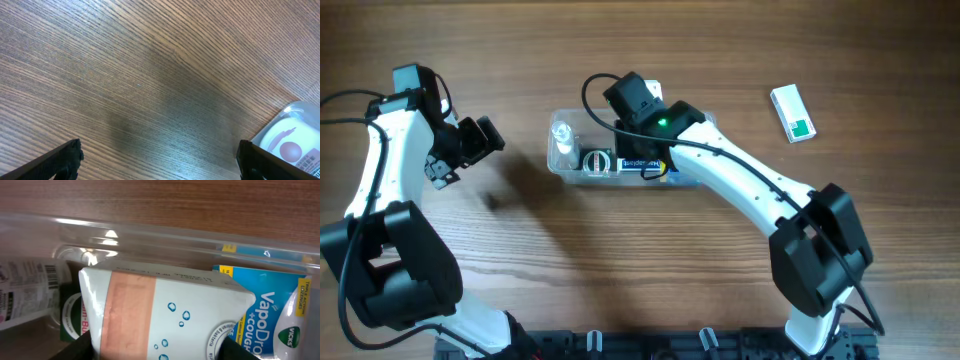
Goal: Pack container
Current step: 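Lower bandage pack into container beside VapoDrops box and release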
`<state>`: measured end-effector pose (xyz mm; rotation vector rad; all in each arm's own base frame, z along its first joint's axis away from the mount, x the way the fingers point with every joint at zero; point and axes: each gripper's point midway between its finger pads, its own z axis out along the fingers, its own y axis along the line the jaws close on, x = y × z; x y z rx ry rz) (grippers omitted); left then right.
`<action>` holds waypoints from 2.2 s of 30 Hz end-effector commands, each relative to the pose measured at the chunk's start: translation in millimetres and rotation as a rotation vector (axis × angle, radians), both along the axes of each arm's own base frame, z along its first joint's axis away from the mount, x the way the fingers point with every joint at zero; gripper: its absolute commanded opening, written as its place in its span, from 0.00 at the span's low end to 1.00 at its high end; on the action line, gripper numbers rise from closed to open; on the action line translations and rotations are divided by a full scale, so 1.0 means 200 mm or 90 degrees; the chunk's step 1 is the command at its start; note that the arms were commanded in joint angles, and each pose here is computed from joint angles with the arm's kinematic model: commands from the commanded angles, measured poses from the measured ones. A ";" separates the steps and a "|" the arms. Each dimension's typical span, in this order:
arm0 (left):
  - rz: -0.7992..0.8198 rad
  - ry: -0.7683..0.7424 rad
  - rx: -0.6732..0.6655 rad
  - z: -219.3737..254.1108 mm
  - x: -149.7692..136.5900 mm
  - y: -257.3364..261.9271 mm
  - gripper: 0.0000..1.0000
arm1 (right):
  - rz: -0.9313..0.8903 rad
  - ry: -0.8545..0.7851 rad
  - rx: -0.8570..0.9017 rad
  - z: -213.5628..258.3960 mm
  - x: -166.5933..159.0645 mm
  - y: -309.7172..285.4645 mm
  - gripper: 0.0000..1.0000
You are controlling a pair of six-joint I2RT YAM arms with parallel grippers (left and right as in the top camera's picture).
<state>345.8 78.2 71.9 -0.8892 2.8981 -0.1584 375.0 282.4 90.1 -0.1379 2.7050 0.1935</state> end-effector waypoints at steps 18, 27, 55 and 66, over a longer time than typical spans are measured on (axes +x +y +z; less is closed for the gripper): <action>0.007 -0.011 0.004 0.03 -0.01 0.00 1.00 | 0.001 0.029 0.003 -0.09 0.00 0.03 0.65; 0.007 -0.011 0.004 0.03 -0.01 0.00 1.00 | 0.009 0.052 0.008 -0.10 -0.04 0.03 0.12; 0.007 -0.011 0.004 0.03 -0.01 0.00 1.00 | -0.024 0.049 -0.021 -0.30 -0.06 -0.05 0.04; 0.007 -0.011 0.004 0.03 -0.01 0.00 1.00 | -0.024 0.056 -0.028 -0.34 -0.07 -0.06 0.04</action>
